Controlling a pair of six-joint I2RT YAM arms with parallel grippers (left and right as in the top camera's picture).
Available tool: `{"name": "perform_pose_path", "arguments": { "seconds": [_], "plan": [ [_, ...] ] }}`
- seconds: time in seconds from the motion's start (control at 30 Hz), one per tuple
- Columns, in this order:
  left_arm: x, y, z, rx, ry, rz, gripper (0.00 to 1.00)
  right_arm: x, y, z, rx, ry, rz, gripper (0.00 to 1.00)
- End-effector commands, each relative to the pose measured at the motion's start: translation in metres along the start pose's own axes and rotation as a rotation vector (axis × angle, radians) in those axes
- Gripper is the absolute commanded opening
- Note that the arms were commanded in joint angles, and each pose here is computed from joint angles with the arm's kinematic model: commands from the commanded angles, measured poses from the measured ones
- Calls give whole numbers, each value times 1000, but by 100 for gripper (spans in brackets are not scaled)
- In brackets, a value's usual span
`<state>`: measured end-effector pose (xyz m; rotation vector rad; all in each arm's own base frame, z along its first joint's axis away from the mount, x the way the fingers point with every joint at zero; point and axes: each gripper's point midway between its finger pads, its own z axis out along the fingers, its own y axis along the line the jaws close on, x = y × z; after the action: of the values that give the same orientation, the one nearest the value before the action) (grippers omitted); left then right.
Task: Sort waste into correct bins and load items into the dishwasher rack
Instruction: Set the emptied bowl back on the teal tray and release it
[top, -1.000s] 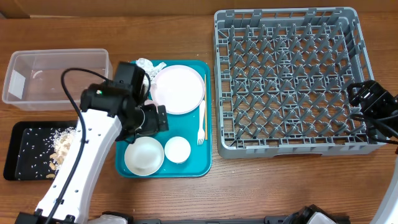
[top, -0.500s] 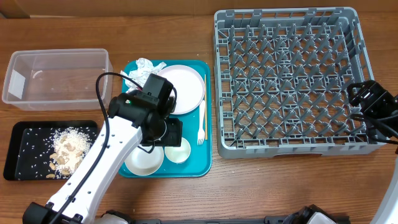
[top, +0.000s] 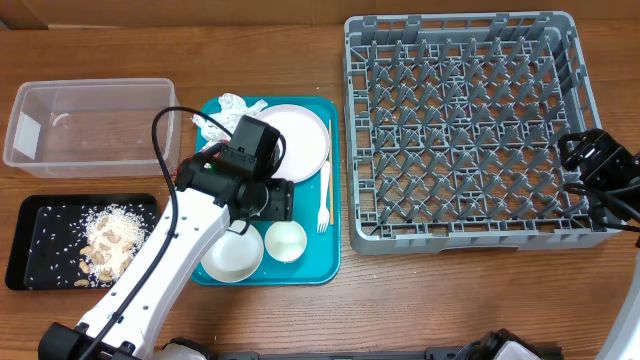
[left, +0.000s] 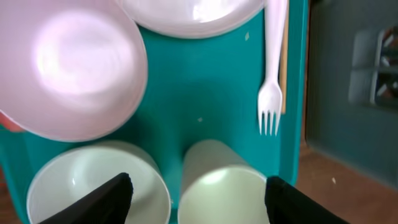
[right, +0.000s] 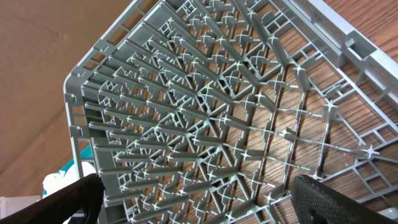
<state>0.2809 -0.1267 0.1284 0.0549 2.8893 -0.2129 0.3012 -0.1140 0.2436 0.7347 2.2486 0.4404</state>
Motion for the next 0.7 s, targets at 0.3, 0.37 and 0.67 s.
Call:
{"name": "perform_pose_path", "arguments": {
  "seconds": [0.3, 0.37, 0.67],
  "plan": [
    [-35, 8, -5, -65, -163, -8, 100, -9, 4, -6, -1, -29, -15, 100],
    [-34, 13, -6, -83, -158, -17, 100, -9, 4, -6, -1, -29, -15, 100],
    [-46, 32, -73, -103, -147, -109, 100, -9, 4, -6, -1, -29, -15, 100]
  ]
}}
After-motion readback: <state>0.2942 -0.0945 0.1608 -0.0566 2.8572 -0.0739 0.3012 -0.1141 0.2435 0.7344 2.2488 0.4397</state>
